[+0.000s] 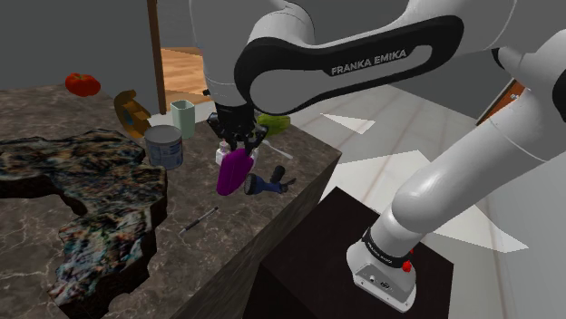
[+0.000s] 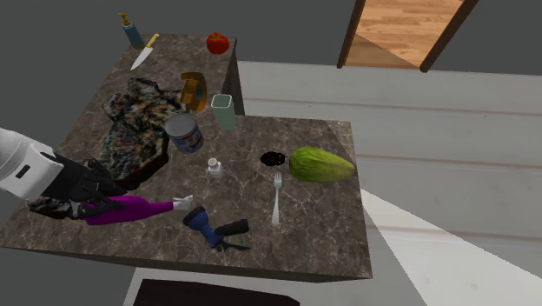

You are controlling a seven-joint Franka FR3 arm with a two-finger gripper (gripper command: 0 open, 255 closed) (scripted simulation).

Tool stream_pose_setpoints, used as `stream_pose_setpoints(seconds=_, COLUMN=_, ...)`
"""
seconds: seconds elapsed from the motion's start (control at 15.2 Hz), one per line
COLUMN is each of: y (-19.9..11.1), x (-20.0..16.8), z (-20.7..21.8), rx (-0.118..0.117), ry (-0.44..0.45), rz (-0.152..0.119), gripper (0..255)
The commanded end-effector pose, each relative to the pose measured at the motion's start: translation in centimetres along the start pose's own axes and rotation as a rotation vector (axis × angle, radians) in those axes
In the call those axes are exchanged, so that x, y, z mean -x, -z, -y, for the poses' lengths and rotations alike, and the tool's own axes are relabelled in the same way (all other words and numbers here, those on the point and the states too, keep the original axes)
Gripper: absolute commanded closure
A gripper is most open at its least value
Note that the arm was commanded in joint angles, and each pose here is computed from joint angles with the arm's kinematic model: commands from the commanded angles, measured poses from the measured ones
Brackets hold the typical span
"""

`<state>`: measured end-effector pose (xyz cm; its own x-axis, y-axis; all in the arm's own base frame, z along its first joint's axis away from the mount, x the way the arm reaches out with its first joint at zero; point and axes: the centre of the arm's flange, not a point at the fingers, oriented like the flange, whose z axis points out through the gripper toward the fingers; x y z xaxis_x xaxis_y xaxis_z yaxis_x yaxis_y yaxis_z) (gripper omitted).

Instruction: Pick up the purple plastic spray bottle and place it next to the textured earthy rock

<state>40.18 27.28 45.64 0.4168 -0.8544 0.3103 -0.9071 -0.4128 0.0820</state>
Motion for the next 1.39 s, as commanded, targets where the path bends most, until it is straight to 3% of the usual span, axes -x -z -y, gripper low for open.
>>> stream_pose_setpoints(seconds=0.0, y=-1.0, x=0.2, z=0.1, rx=-0.001, ry=0.000, rz=0.000, gripper=255)
stream_pose_setpoints(seconds=1.32, y=-11.0, x=3.5, z=1.0, rx=-0.001, ry=0.000, rz=0.000, gripper=255)
